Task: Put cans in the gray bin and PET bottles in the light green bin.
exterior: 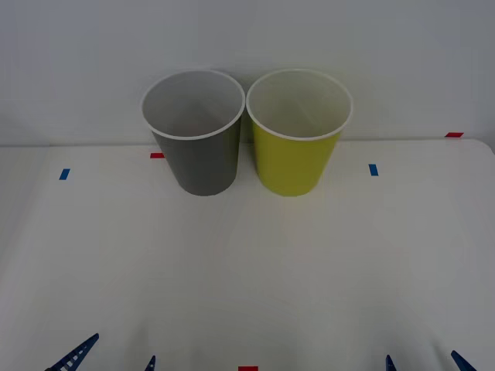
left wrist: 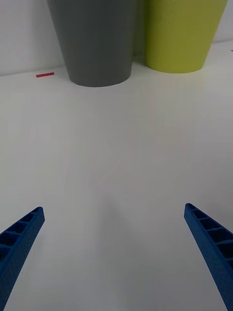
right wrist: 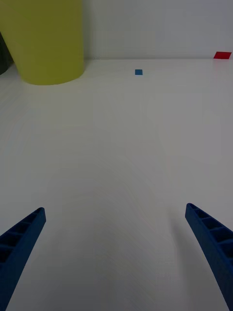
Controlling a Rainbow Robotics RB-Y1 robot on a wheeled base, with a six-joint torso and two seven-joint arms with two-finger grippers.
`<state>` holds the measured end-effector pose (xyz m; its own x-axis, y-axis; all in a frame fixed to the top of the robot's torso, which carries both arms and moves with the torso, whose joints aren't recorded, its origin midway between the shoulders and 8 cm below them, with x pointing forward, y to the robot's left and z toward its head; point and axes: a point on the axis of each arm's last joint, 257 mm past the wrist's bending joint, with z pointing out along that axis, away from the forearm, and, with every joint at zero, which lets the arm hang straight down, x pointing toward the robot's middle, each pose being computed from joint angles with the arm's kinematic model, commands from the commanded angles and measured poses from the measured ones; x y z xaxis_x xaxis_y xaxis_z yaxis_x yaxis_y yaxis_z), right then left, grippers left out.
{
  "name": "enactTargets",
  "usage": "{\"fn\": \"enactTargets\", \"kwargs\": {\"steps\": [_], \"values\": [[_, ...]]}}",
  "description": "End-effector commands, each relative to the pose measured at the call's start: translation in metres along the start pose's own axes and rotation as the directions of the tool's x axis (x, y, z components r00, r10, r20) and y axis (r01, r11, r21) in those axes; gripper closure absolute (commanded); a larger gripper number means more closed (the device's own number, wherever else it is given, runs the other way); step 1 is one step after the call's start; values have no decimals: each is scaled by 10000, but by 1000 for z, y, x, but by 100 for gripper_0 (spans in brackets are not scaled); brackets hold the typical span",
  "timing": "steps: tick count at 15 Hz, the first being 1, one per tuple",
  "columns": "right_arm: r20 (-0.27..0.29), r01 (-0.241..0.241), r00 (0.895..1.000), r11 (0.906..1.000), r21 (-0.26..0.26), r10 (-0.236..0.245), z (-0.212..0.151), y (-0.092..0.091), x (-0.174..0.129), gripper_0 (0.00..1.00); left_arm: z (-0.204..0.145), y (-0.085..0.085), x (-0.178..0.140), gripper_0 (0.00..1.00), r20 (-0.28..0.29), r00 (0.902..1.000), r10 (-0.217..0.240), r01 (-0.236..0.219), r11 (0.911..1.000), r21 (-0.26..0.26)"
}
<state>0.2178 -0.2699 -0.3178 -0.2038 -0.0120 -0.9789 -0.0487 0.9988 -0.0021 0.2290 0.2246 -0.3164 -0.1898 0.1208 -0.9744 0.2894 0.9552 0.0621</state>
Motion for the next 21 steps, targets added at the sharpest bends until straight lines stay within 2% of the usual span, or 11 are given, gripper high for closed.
{"fn": "enactTargets", "kwargs": {"steps": [1, 21], "values": [[0, 1, 10000, 10000, 0, -1, 0, 0, 0, 0, 0, 0, 0, 0, 0, 10000, 0, 0, 10000, 0], [0, 1, 10000, 10000, 0, -1, 0, 0, 0, 0, 0, 0, 0, 0, 0, 10000, 0, 0, 10000, 0]]}}
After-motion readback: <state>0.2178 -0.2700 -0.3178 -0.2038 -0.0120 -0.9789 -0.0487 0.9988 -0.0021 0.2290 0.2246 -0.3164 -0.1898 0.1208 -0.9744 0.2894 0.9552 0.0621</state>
